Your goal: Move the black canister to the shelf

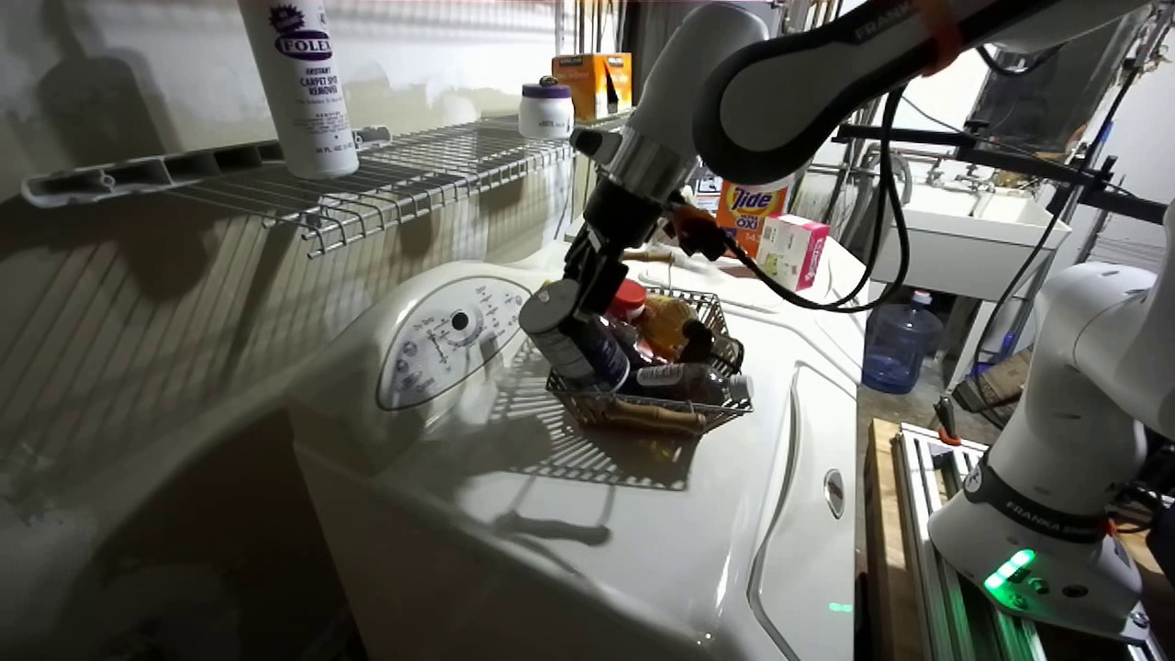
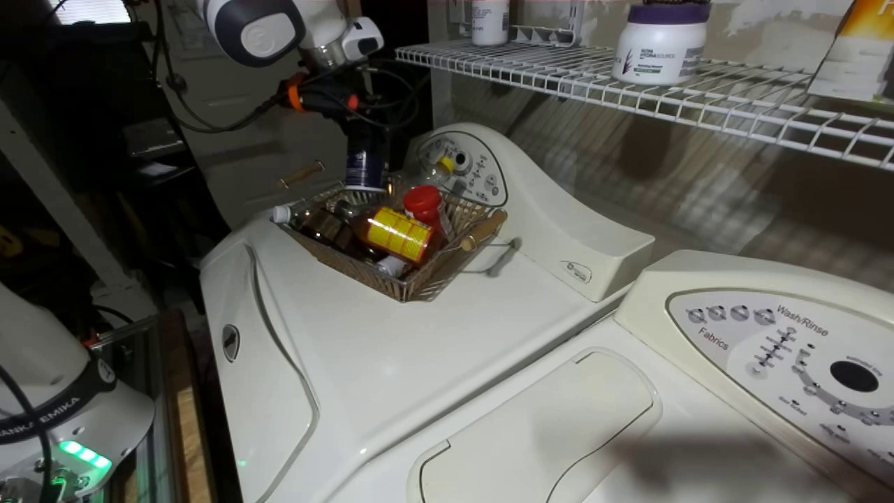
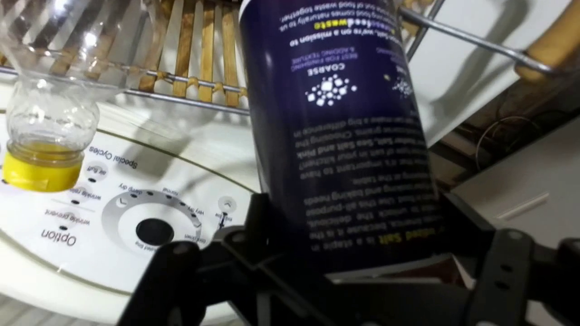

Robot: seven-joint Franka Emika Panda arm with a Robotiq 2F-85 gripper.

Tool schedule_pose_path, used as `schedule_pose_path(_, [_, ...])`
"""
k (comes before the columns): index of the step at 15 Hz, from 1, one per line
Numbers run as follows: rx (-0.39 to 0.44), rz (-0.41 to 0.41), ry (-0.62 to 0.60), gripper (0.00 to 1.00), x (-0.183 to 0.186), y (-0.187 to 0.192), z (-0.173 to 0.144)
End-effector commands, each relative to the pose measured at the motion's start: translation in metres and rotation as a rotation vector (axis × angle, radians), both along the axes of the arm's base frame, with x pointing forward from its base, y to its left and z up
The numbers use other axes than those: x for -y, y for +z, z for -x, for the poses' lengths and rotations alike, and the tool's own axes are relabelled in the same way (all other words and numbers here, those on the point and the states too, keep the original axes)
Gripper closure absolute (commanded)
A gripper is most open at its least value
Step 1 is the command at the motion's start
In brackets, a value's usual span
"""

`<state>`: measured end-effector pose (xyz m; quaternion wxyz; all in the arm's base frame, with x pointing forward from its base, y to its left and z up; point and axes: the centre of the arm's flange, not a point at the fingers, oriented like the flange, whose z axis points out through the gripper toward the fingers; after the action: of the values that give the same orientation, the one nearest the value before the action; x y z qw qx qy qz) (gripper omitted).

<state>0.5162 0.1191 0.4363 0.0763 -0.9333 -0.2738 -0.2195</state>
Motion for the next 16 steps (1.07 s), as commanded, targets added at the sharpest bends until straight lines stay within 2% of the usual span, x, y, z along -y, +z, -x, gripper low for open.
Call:
schedule_pose_path(1, [0.076,-0.014,-0.085,0.32,-0.006,0.044,0.025])
schedule_pose_path(7, [0.176,-0.064,-0.213,0.32,-0.007,0.098,0.047])
schedule_pose_path(11, [0.331,-0.128,-0.256,0.32,-0.008,0.148,0.053])
schedule_pose_path(16, [0.506,-0.183,-0.267,0.32,-0.006,0.203,0.031])
